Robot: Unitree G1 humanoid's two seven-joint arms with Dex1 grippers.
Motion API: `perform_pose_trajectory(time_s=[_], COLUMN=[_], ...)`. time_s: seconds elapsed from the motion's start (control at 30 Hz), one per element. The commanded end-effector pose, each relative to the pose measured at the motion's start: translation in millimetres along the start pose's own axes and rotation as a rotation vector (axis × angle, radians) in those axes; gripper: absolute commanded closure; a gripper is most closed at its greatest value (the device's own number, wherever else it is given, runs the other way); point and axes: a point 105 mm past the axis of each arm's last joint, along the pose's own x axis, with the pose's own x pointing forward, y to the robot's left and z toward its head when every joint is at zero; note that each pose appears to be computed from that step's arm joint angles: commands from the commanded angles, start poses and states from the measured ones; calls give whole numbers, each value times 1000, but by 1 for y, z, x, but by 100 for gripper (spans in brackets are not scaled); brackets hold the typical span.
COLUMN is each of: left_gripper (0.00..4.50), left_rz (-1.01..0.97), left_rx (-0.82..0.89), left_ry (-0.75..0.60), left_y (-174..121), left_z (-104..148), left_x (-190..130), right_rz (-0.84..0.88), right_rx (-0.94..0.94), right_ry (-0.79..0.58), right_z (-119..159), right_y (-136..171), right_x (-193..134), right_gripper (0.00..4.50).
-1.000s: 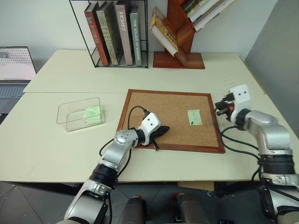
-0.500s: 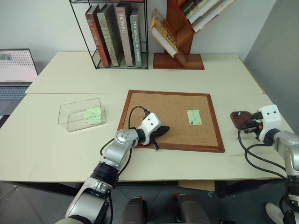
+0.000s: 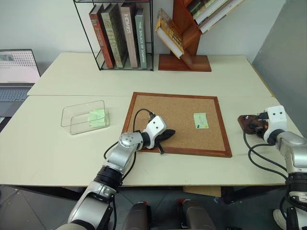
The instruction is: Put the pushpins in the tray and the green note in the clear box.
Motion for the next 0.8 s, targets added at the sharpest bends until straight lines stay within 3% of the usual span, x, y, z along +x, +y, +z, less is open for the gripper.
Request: perform_pose_trajectory(time_s=[0.03, 0.17, 0.3, 0.5, 0.8], left_gripper=[450, 450, 450, 450, 450], left_rz=[-31, -35, -35, -33, -26], left_rx=[-25, -26, -24, -22, -17], left_ry=[67, 71, 73, 77, 81], left_y=[-11, -12, -10, -9, -9], left_z=[-20, -21, -21, -21, -22], left_x=[1, 0, -1, -2, -4], right_rz=[55, 337, 473, 513, 510], right_rx=[-11, -85, -130, -109, -111], right_ry=[-273, -358, -340, -303, -282], right_z=[62, 65, 51, 35, 26], right_y=[6, 66, 110, 141, 153], right_x=[-19, -37, -42, -27, -6], right_gripper=[186, 186, 186, 186, 186])
